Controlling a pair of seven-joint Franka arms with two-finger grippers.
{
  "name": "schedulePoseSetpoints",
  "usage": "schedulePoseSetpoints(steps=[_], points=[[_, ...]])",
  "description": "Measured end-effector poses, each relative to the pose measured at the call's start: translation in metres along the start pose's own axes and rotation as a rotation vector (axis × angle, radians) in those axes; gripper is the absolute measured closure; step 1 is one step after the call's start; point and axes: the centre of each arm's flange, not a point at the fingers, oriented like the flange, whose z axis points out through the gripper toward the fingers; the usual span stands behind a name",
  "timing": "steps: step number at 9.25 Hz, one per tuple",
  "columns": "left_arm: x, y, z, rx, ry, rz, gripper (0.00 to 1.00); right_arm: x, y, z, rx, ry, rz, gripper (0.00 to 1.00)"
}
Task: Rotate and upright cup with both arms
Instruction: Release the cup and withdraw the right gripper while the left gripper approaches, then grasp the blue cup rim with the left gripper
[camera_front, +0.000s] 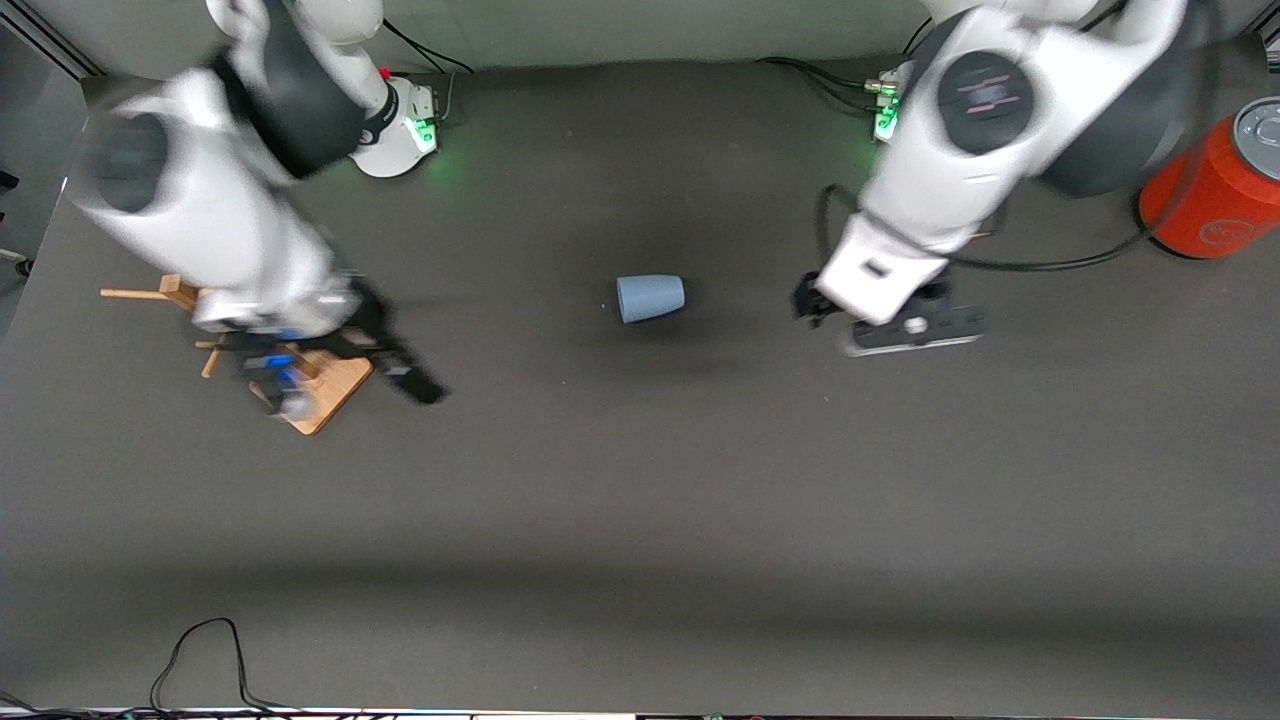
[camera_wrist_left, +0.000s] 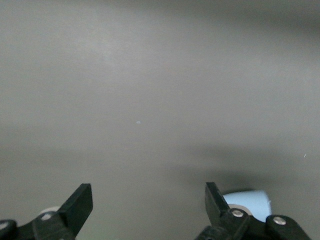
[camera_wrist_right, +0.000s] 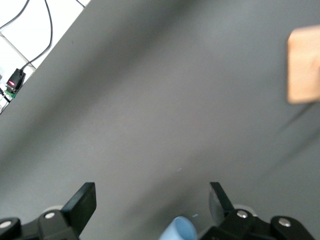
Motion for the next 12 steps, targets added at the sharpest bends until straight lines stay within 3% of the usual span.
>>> schedulePoseSetpoints(steps=[2, 4, 6, 8, 12], points=[[-0.034, 0.107, 0.047, 0.055, 0.011, -0.060, 0.00, 0.043, 0.064, -0.040, -0.030, 0.020, -0.192, 0.00], [-0.070, 0.185, 0.111, 0.127, 0.036, -0.032, 0.00, 0.059, 0.123, -0.060, -0.059, 0.032, -0.346, 0.00], [-0.104, 0.222, 0.165, 0.210, 0.064, 0.048, 0.00, 0.064, 0.168, -0.068, -0.071, 0.028, -0.450, 0.00], [-0.137, 0.241, 0.215, 0.295, 0.075, 0.128, 0.00, 0.057, 0.189, -0.069, -0.077, 0.020, -0.479, 0.00], [-0.187, 0.261, 0.260, 0.364, 0.041, 0.252, 0.02, 0.048, 0.194, -0.064, -0.090, 0.009, -0.554, 0.00]])
